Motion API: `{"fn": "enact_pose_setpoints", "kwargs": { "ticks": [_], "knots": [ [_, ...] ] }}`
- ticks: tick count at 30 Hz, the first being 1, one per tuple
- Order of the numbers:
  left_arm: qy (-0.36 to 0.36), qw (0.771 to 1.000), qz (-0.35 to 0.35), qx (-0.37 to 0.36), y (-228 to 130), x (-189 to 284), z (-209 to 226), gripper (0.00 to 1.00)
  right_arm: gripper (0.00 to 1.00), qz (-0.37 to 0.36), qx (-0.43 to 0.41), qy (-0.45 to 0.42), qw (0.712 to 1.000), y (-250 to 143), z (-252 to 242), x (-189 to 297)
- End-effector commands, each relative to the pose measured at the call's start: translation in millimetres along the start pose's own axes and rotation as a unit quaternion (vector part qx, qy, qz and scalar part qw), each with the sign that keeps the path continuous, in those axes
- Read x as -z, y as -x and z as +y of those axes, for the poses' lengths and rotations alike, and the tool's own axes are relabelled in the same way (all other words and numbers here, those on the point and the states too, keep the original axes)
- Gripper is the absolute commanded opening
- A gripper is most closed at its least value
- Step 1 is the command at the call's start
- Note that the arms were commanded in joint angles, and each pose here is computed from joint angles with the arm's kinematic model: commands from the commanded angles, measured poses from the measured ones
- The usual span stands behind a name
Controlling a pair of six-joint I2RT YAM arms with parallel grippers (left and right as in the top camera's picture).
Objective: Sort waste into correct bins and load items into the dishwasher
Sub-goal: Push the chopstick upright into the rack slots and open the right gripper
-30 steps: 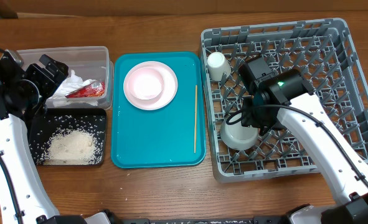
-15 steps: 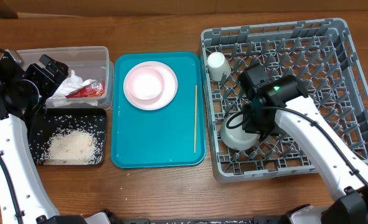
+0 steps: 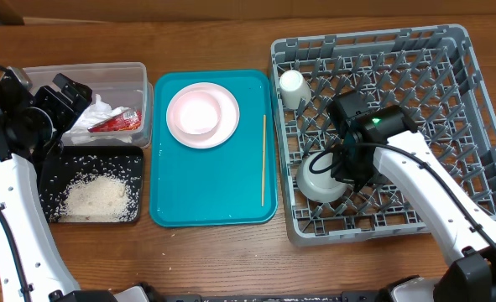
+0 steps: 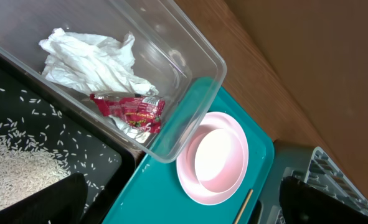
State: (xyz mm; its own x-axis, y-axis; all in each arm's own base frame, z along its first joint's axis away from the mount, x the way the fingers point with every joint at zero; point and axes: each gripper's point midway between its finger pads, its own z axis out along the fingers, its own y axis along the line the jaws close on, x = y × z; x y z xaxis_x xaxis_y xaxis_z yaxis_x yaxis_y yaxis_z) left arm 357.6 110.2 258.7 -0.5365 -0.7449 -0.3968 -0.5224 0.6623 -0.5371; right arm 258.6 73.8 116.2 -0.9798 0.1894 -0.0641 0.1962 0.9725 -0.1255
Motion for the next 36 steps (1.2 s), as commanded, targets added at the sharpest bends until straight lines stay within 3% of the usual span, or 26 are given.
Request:
{"fn": "enact_pose_setpoints", "kwargs": {
  "ticks": [1, 34, 36],
  "knots": [
    [-0.007, 1.0, -0.009, -0.003, 5, 5, -8, 1.0, 0.14, 0.004, -0.001, -0.004, 1.0, -2, -3, -1],
    [-0.006, 1.0, -0.009, -0.003, 5, 5, -8, 1.0, 0.15, 0.038, 0.001, 0.017, 0.999, -16, 3, 0],
    [-0.007, 1.0, -0.009, -0.003, 5, 5, -8, 1.0, 0.19, 0.035, 0.001, 0.019, 0.999, -15, 4, -1]
  ]
}}
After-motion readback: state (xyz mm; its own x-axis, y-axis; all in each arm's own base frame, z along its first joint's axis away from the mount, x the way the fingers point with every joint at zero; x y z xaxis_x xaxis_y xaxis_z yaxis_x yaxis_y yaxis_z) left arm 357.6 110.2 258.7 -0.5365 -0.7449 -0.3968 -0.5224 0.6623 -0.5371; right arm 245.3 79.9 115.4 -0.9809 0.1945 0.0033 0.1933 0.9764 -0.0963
